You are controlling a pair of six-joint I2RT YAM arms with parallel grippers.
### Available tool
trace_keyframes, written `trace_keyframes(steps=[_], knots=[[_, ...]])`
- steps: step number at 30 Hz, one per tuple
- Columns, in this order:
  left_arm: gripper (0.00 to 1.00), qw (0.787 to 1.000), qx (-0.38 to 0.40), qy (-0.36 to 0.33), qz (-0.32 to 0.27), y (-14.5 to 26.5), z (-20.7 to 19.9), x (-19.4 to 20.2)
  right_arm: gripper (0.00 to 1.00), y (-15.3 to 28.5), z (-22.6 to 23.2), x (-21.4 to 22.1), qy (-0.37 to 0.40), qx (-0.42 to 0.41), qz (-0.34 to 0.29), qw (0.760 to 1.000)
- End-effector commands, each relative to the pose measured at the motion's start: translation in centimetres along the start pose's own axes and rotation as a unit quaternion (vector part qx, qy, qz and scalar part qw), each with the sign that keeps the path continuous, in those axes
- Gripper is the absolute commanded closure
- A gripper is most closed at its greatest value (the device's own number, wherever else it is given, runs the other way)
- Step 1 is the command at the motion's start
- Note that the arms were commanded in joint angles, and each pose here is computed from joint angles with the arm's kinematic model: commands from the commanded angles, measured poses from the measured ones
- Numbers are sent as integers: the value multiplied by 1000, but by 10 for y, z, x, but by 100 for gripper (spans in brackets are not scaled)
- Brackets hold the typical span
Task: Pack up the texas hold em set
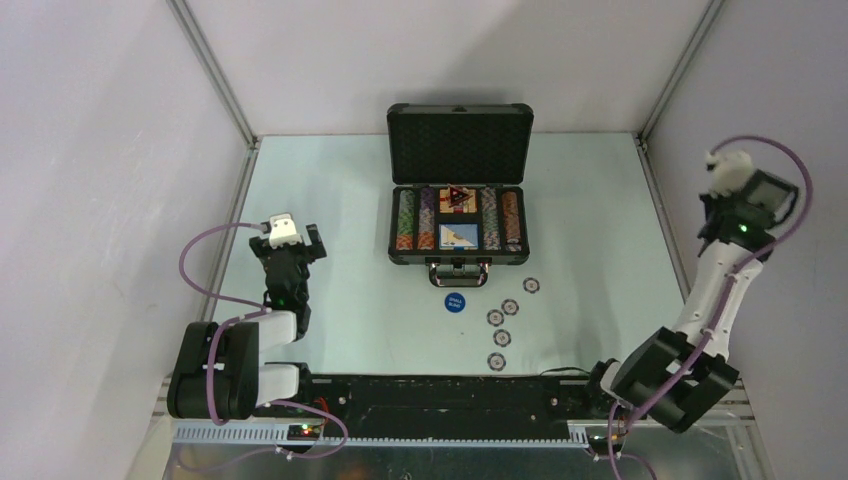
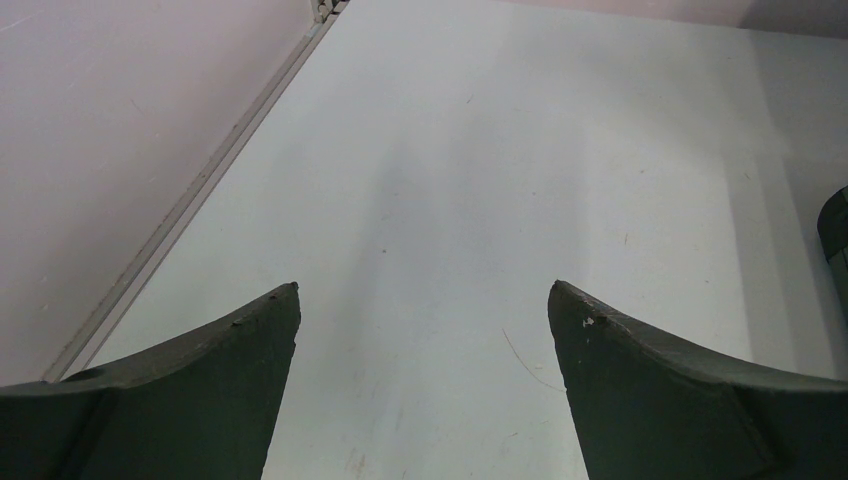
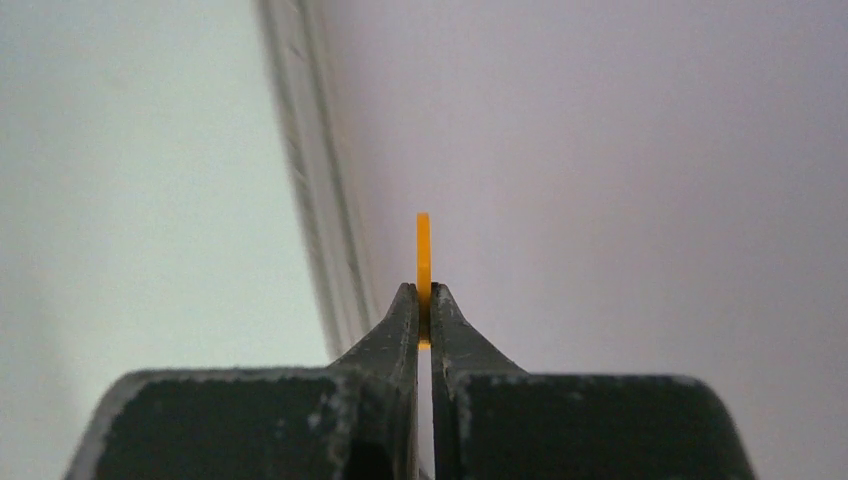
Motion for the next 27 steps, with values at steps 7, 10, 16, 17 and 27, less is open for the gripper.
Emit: trace_keyframes(steps=[7, 10, 16, 17, 27], knots=[[2, 999, 1, 15, -30, -3, -1, -11, 100, 21, 90, -168, -35, -239, -193, 951], [2, 999, 1, 15, -30, -3, -1, -11, 100, 27, 127, -196, -44, -369, -218, 902], [2, 999, 1, 15, -30, -3, -1, -11, 100, 40, 197, -231, -44, -521, -214, 825], [2, 999, 1, 15, -30, -3, -1, -11, 100, 44, 215, -236, -31, -538, -214, 815], [2, 999, 1, 15, -30, -3, -1, -11, 100, 50, 288, -227, -82, -636, -177, 746]])
Point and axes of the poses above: each gripper's point midway between its finger pads, its own y axis back along the fingers, its own z axis along the line the jaws close on, x = y × z, the point moved 8 cm from there along y, back along the fingers, and after that the axes turned 14 degrees about y, right-handed, at the moved point
